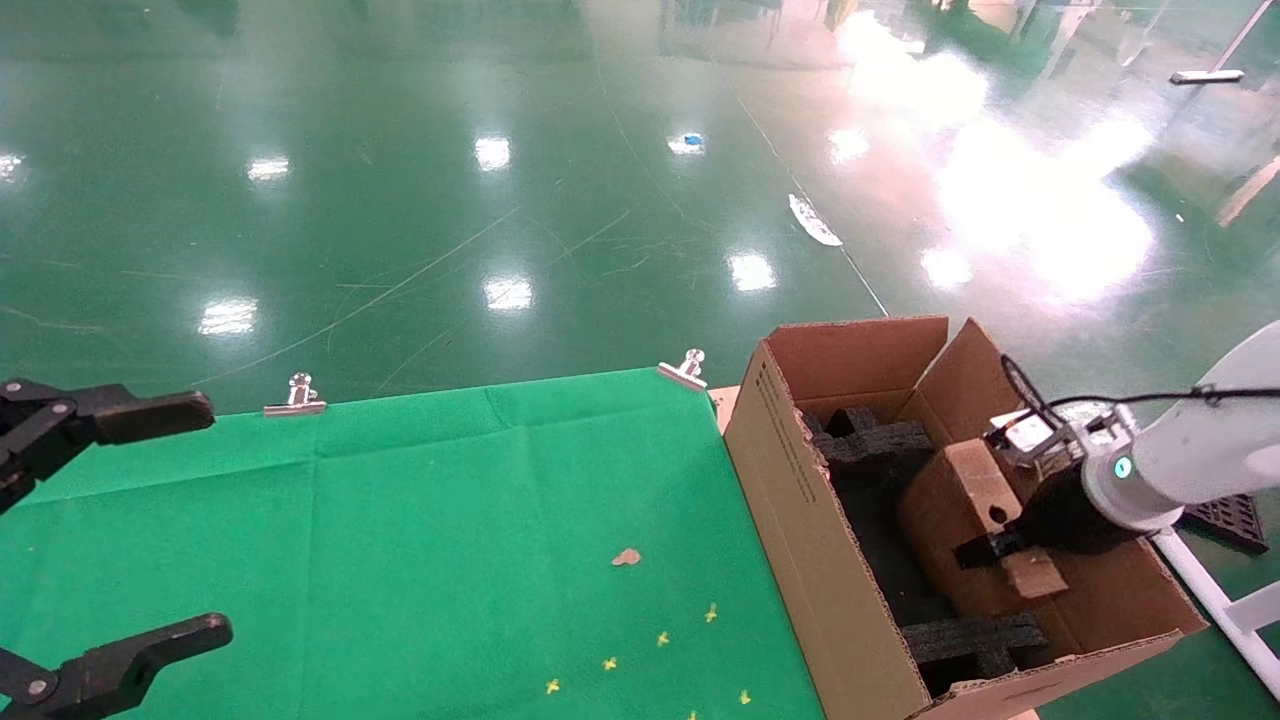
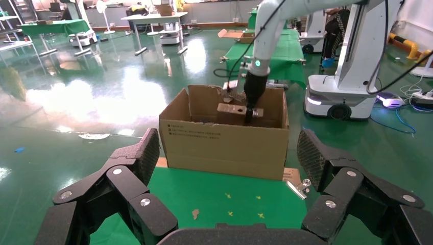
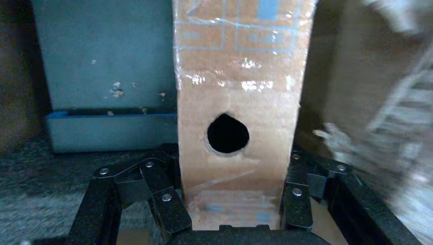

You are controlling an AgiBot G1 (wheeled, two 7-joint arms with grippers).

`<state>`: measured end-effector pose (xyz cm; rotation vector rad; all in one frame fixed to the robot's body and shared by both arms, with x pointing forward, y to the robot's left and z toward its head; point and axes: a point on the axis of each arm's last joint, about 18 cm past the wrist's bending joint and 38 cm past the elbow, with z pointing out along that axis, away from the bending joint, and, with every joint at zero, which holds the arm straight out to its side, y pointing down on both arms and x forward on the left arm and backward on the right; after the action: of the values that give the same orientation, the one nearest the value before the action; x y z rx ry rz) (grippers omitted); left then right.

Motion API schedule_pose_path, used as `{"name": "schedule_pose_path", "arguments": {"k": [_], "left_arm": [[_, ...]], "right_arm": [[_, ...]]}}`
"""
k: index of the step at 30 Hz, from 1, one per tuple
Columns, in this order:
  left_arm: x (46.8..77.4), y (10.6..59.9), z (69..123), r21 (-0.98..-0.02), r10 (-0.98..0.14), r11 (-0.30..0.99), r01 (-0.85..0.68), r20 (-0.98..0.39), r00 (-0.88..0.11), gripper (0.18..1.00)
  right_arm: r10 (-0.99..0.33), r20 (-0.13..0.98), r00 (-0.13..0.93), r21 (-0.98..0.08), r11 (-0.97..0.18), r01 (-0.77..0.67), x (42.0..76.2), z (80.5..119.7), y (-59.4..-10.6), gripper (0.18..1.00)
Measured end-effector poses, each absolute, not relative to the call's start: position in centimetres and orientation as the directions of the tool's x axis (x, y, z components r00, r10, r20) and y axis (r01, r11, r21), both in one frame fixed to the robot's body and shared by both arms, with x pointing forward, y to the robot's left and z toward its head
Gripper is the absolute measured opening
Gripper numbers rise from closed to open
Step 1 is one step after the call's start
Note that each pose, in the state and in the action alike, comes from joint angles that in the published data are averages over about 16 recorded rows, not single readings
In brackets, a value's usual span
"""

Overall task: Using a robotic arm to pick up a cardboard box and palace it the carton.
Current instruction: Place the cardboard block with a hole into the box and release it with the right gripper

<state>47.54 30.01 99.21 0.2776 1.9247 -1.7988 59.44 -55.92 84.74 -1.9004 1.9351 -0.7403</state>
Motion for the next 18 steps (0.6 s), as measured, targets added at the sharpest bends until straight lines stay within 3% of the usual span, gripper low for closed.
{"name": "schedule_pose_path", "arguments": {"k": [8, 18], "left_arm": [[47.5, 30.0, 99.2, -0.879, -0.178, 0.112, 0.464, -0.477, -0.860, 0.993], [47.5, 30.0, 99.2, -0.879, -0.178, 0.112, 0.464, -0.477, -0.860, 1.001]], "right_arm": [[-0.990, 0.134, -0.038, -0.573, -0.046, -0.818, 60.0, 83.1, -56.3, 0.290], [-0.990, 0.141, -0.024, -0.577, -0.062, -0.815, 60.1, 83.9, -56.8, 0.309]]}}
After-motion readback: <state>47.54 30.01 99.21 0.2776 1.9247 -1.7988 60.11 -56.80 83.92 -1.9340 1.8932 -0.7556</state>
